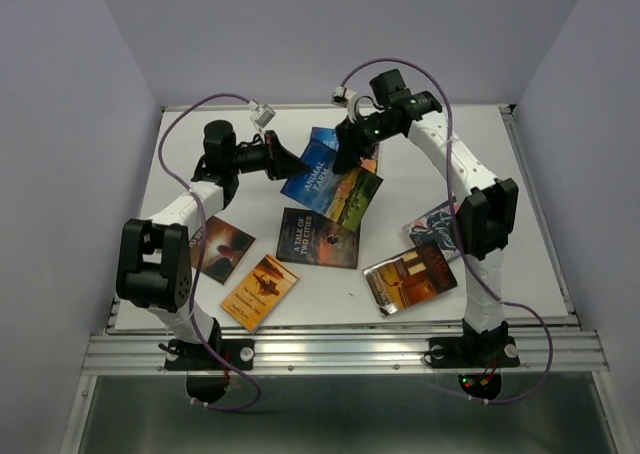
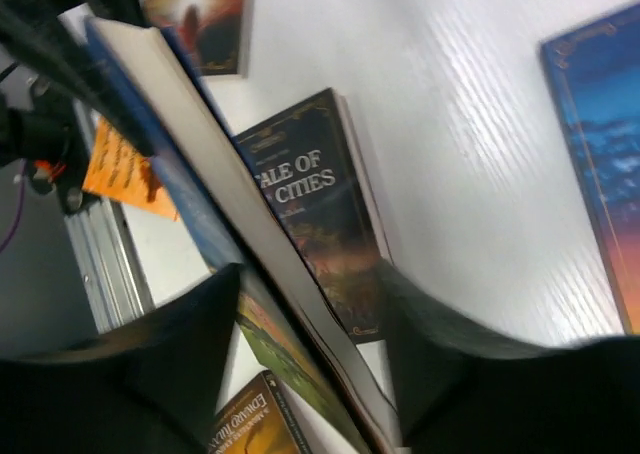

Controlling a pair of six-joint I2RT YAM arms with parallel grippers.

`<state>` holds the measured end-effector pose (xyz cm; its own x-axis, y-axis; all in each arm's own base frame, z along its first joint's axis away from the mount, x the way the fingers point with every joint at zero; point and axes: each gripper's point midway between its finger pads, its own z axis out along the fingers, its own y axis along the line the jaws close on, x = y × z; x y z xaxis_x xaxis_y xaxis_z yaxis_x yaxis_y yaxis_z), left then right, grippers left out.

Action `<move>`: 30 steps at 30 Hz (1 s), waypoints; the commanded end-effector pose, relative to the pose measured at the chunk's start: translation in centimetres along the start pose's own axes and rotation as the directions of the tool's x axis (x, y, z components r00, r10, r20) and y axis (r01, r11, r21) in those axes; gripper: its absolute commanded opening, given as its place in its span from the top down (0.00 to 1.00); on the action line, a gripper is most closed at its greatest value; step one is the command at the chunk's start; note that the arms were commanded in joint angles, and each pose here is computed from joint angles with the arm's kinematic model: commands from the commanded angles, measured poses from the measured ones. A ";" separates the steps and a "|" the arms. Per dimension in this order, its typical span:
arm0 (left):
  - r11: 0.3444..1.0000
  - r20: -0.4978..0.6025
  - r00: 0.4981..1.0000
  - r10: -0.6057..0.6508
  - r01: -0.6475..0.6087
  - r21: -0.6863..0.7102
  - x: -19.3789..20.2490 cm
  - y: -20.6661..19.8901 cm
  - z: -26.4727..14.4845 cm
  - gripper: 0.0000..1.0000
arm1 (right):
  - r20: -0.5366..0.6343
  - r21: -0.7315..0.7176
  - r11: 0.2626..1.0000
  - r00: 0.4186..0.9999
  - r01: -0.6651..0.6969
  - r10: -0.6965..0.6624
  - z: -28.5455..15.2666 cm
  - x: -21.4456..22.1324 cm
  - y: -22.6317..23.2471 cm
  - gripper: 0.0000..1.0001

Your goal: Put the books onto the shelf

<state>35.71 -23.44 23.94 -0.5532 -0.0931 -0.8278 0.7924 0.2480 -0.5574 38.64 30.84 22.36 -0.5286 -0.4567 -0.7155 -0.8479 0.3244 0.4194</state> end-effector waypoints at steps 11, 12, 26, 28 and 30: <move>0.995 0.185 0.981 -0.050 0.066 -0.080 -5.6 1.0 0.5 1.00 | 0.455 0.648 0.687 0.890 -0.328 -0.004 -11.9 -8.7 -6.6 0.00; 0.994 0.187 0.980 -0.064 0.080 -0.079 -5.7 1.3 0.6 1.00 | 0.489 0.661 0.660 0.872 -0.357 -0.017 -13.2 -9.1 -6.2 0.00; 0.950 0.298 0.935 -0.193 0.255 -0.183 -13.1 12.4 4.3 1.00 | 0.774 0.562 0.379 0.629 -0.735 0.072 -22.1 -3.3 -11.0 0.00; 0.935 0.275 0.931 -0.240 0.298 -0.193 -12.3 15.2 5.3 1.00 | 0.785 0.553 0.368 0.616 -0.748 0.072 -22.1 -2.6 -10.8 0.00; 0.922 0.267 0.929 -0.258 0.319 -0.220 -12.2 16.5 5.8 1.00 | 0.794 0.547 0.361 0.605 -0.755 0.062 -22.7 -2.4 -10.7 0.00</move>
<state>55.34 -23.49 20.61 -0.6911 -0.3914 -0.6076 0.4527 0.4208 -0.7861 48.22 10.11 27.03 -0.4927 0.3208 -0.8089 0.1211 0.9458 0.3014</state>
